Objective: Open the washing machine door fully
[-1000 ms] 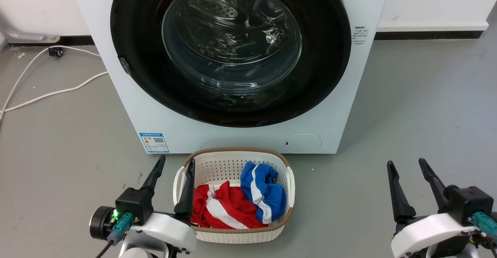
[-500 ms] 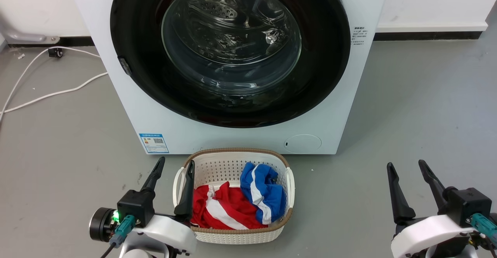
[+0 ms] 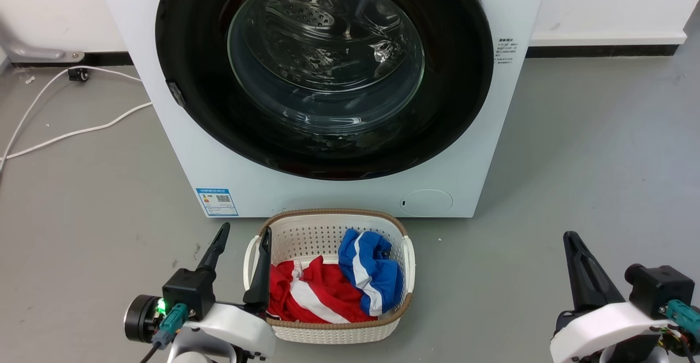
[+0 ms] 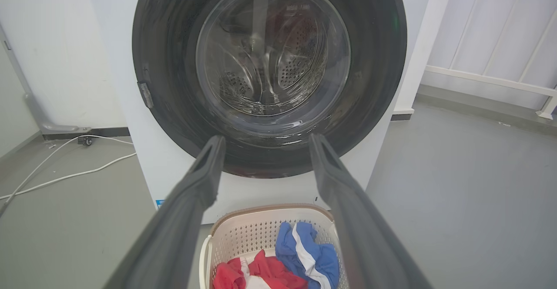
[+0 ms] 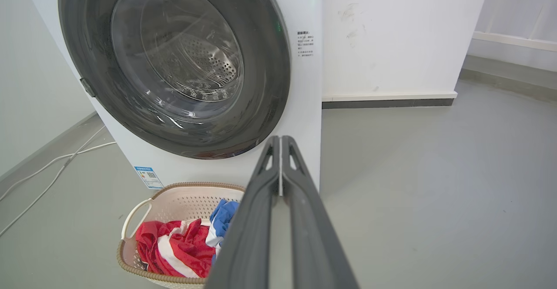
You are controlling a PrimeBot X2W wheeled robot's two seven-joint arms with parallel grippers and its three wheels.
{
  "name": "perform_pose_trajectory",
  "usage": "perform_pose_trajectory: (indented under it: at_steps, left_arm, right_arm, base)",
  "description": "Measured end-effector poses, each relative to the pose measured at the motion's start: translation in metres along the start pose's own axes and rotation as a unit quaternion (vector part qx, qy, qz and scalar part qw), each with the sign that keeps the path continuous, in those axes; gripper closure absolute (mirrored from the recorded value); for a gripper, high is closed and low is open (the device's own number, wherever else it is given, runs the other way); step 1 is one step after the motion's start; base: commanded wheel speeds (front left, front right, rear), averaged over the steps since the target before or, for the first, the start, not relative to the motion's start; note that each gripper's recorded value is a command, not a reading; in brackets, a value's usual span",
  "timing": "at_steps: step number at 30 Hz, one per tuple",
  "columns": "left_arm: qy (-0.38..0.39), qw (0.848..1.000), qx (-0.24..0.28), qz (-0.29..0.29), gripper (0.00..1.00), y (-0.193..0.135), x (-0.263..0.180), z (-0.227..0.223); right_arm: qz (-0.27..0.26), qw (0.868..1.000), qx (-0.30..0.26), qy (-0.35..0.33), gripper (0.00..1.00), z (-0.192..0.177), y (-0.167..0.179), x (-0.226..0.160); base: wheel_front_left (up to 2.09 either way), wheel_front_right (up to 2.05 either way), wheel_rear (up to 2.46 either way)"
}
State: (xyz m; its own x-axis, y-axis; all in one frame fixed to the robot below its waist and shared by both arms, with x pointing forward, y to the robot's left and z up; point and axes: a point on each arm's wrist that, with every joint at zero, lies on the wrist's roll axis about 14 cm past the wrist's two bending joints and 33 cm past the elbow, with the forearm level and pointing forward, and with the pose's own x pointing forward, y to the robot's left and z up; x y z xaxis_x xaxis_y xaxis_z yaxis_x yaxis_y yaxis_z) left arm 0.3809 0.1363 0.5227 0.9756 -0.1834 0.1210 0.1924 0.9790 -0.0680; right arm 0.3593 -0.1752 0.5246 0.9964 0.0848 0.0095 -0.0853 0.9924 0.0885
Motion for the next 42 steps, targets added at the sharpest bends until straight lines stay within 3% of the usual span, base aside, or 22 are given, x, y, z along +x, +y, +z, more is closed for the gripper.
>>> perform_pose_trajectory:
  at_steps: [2,6,10,13,15,18,21,24,26,29,31,34,36,38,42]
  left_arm:
    - [0.000,1.000,0.000,0.001,0.00,0.000,0.000,0.000]
    - [-0.002,1.000,-0.001,0.002,0.00,0.001,0.000,0.001]
    - [-0.003,1.000,-0.002,0.002,0.00,0.000,0.000,0.002]
    - [-0.006,1.000,-0.008,0.001,0.00,-0.001,0.000,0.004]
    - [-0.009,1.000,-0.011,-0.001,0.00,-0.003,0.001,0.005]
    - [-0.010,1.000,-0.014,-0.001,0.00,-0.004,0.003,0.005]
    - [-0.011,1.000,-0.018,-0.002,0.00,-0.005,0.006,0.004]
    - [-0.015,1.000,-0.017,-0.003,0.00,-0.005,0.013,0.006]
    - [-0.017,1.000,-0.018,-0.002,0.00,-0.004,0.018,0.005]
    - [-0.017,1.000,-0.018,0.000,0.00,-0.002,0.026,0.003]
    - [-0.016,1.000,-0.017,0.000,0.00,-0.002,0.033,0.001]
    - [-0.015,1.000,-0.016,-0.002,0.00,-0.001,0.042,-0.003]
    - [-0.014,1.000,-0.016,-0.004,0.00,-0.001,0.048,-0.006]
    - [-0.013,1.000,-0.014,-0.009,0.00,-0.002,0.054,-0.008]
    - [-0.008,1.000,-0.011,-0.010,0.00,-0.001,0.062,-0.015]
  right_arm:
    - [-0.001,1.000,0.019,-0.001,1.00,0.000,0.000,0.000]
    - [-0.009,0.992,0.123,-0.007,1.00,-0.001,-0.005,-0.001]
    - [-0.027,0.969,0.247,-0.017,1.00,-0.003,-0.016,-0.001]
    - [-0.042,0.927,0.370,-0.036,1.00,-0.001,-0.027,0.001]
    - [-0.045,0.869,0.490,-0.056,1.00,0.002,-0.033,0.004]
    - [-0.054,0.803,0.588,-0.084,1.00,0.006,-0.048,0.008]
    - [-0.059,0.749,0.650,-0.113,1.00,0.014,-0.065,0.015]
    - [-0.058,0.713,0.686,-0.133,1.00,0.020,-0.082,0.027]
    - [-0.058,0.697,0.700,-0.145,1.00,0.025,-0.096,0.037]
    - [-0.055,0.693,0.703,-0.149,1.00,0.032,-0.114,0.055]
    - [-0.053,0.698,0.699,-0.145,1.00,0.036,-0.124,0.070]
    - [-0.052,0.717,0.684,-0.123,1.00,0.037,-0.135,0.094]
    - [-0.048,0.737,0.666,-0.108,1.00,0.041,-0.143,0.111]
    - [-0.043,0.745,0.659,-0.094,1.00,0.044,-0.148,0.129]
    - [-0.017,0.772,0.635,-0.029,1.00,0.042,-0.139,0.162]
  base:
    - [0.00,0.00,0.00]
    - [0.00,0.00,0.00]
    - [0.00,0.00,0.00]
    - [0.00,0.00,0.00]
    - [0.00,0.00,0.00]
    - [0.00,0.00,0.00]
    - [0.00,0.00,0.00]
    - [0.00,0.00,0.00]
    - [0.00,0.00,0.00]
    - [0.00,0.00,0.00]
    - [0.00,0.00,0.00]
    - [0.00,0.00,0.00]
    - [0.00,0.00,0.00]
    - [0.00,0.00,0.00]
    - [0.00,0.00,0.00]
